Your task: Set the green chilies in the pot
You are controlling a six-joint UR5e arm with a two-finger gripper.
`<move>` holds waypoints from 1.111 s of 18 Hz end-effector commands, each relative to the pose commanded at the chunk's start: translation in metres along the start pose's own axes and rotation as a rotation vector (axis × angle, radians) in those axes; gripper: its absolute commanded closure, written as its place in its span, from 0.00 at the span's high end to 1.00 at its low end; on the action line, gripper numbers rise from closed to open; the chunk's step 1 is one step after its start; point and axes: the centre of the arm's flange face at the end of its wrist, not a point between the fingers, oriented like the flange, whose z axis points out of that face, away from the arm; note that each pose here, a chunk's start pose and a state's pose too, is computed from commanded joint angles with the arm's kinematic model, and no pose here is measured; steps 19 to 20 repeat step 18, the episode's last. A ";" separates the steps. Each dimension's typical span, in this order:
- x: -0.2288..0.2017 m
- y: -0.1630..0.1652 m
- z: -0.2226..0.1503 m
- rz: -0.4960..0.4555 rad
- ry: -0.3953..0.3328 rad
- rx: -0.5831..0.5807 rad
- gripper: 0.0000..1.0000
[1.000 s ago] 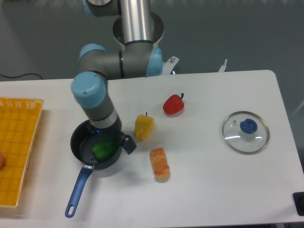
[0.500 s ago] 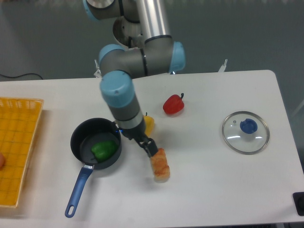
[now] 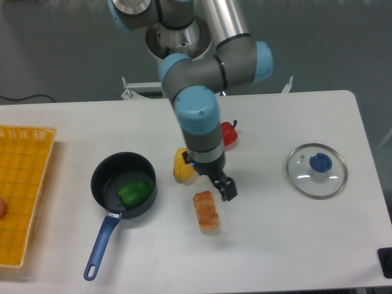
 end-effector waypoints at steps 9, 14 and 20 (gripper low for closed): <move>-0.026 0.065 -0.020 0.016 0.051 0.044 1.00; -0.030 0.071 -0.022 0.010 0.069 0.042 1.00; -0.030 0.078 -0.018 0.025 0.090 0.042 1.00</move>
